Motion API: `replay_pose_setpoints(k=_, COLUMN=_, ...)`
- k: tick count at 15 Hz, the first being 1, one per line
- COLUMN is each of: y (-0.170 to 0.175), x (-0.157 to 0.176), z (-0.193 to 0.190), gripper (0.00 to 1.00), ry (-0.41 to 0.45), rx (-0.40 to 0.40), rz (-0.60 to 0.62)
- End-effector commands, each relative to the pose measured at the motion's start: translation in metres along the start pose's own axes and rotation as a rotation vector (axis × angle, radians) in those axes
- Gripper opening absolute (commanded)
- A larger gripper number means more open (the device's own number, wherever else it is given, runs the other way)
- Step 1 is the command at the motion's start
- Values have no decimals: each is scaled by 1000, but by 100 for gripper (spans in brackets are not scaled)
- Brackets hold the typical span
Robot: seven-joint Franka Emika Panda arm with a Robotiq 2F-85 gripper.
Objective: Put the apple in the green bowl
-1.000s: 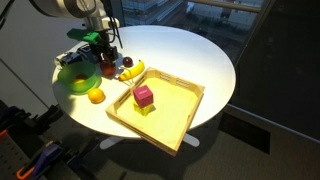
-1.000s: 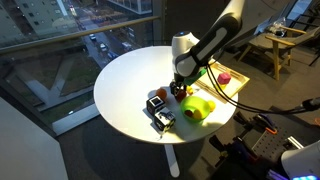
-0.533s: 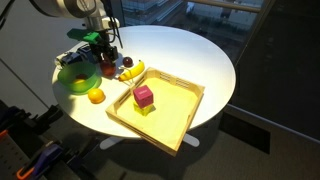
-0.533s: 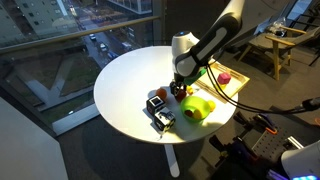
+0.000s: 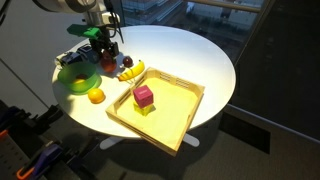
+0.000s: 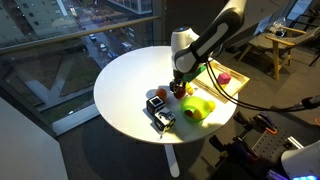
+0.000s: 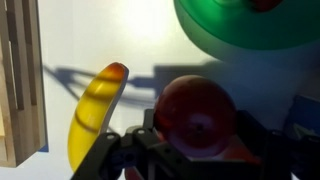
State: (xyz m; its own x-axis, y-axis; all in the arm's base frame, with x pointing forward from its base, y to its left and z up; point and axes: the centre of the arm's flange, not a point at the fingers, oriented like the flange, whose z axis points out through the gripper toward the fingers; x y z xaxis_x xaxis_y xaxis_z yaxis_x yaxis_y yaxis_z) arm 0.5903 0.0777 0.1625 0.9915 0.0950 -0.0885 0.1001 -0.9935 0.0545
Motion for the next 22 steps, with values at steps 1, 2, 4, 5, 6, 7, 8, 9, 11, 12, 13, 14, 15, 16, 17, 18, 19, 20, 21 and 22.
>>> replay_pose_setpoints(k=1, y=4, x=1, z=-23, gripper=56, ry=-15, rx=1, rz=-19)
replay_pose_setpoints(k=2, y=4, x=1, z=-26, gripper=56, ry=-19, rx=-1, rz=-20)
replay_pose_setpoints(k=4, y=5, x=1, z=-33, gripper=56, ry=-27, rx=-9, rz=-23)
replay_pose_setpoints(k=5, y=6, x=0, z=-37, gripper=56, ry=-30, rx=-12, rz=-25)
replay_pose_setpoints(k=6, y=6, x=0, z=-40, gripper=56, ry=-33, rx=-14, rz=-25)
replay_pose_setpoints(k=7, y=6, x=-1, z=-44, gripper=56, ry=-41, rx=-8, rz=-28)
replay_pose_setpoints(k=8, y=6, x=-1, z=-47, gripper=56, ry=-43, rx=-9, rz=-32)
replay_pose_setpoints(k=9, y=6, x=-1, z=-50, gripper=56, ry=-43, rx=-14, rz=-37)
replay_pose_setpoints(k=11, y=5, x=-3, z=-57, gripper=56, ry=-41, rx=-18, rz=-47)
replay_pose_setpoints(k=12, y=4, x=-4, z=-62, gripper=56, ry=-36, rx=-21, rz=-51)
replay_pose_setpoints(k=13, y=3, x=-4, z=-65, gripper=56, ry=-32, rx=-24, rz=-56)
replay_pose_setpoints(k=14, y=3, x=-5, z=-69, gripper=56, ry=-29, rx=-25, rz=-61)
replay_pose_setpoints(k=15, y=2, x=-6, z=-73, gripper=56, ry=-27, rx=-27, rz=-65)
replay_pose_setpoints(k=16, y=2, x=-7, z=-77, gripper=56, ry=-26, rx=-29, rz=-67)
replay_pose_setpoints(k=17, y=1, x=-8, z=-81, gripper=56, ry=-30, rx=-28, rz=-72)
replay_pose_setpoints(k=18, y=0, x=-9, z=-85, gripper=56, ry=-34, rx=-27, rz=-76)
replay_pose_setpoints(k=19, y=-1, x=-11, z=-91, gripper=56, ry=-39, rx=-26, rz=-83)
replay_pose_setpoints(k=20, y=-2, x=-14, z=-96, gripper=56, ry=-42, rx=-30, rz=-91)
replay_pose_setpoints(k=21, y=-4, x=-16, z=-100, gripper=56, ry=-46, rx=-31, rz=-99)
replay_pose_setpoints(k=22, y=-5, x=-19, z=-106, gripper=56, ry=-50, rx=-32, rz=-109)
